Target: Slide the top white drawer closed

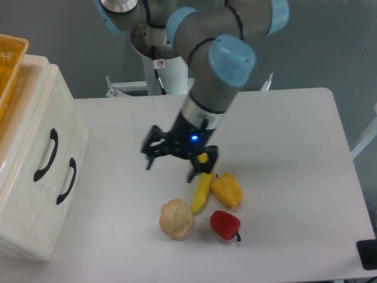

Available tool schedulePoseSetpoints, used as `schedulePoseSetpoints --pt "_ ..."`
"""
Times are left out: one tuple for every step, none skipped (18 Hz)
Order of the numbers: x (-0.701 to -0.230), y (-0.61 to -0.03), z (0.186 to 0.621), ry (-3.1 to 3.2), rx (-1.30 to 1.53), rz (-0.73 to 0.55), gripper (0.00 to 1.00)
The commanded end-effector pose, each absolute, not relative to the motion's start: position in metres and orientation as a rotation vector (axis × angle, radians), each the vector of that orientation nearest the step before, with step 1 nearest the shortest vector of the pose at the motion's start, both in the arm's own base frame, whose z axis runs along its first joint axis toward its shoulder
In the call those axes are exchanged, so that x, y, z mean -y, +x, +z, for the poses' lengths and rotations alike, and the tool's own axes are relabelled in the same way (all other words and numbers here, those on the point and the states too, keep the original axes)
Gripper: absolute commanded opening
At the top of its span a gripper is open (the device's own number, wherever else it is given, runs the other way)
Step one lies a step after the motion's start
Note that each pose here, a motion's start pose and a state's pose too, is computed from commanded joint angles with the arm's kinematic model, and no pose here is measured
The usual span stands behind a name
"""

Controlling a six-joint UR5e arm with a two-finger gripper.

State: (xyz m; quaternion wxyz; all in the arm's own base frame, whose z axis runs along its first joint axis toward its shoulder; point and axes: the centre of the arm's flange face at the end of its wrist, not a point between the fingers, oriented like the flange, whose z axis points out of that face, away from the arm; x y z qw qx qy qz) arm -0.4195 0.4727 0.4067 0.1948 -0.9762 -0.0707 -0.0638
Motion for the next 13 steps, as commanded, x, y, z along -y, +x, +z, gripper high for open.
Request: schedulePoseSetpoints --pt "-0.465 -0.431 0.403 -2.747 0.166 -0.149 1.0" --pt "-0.459 -0.441 0.399 -2.751 0.134 -0.123 1.0" --pt "-0.454 -0.451 0.391 -2.763 0.107 -0.105 1.0" --pt "-0.448 -0.461 0.386 -2.778 0.079 -0.074 1.0" --pt "-0.442 -0.471 0.382 -2.795 0.033 -0.035 1.0" --pt "-0.434 -0.482 0.377 -2.812 -0.028 0.009 1.0" --pt "-0.429 -0.49 0.369 -2.83 -0.12 0.038 1.0" --pt "-0.425 -0.497 0.361 -2.849 -0.216 0.062 1.0" --pt "-0.417 -0.508 0.353 -2.869 -0.29 0.088 1.0" --pt "-0.408 -0.518 0.348 -2.883 -0.341 0.113 1.0" --pt "-0.402 -0.528 0.344 -2.886 -0.39 0.132 1.0" --pt "-0.397 -0.537 0.341 -2.883 -0.437 0.14 1.0" --pt "-0.39 -0.547 0.338 -2.879 -0.479 0.147 1.0"
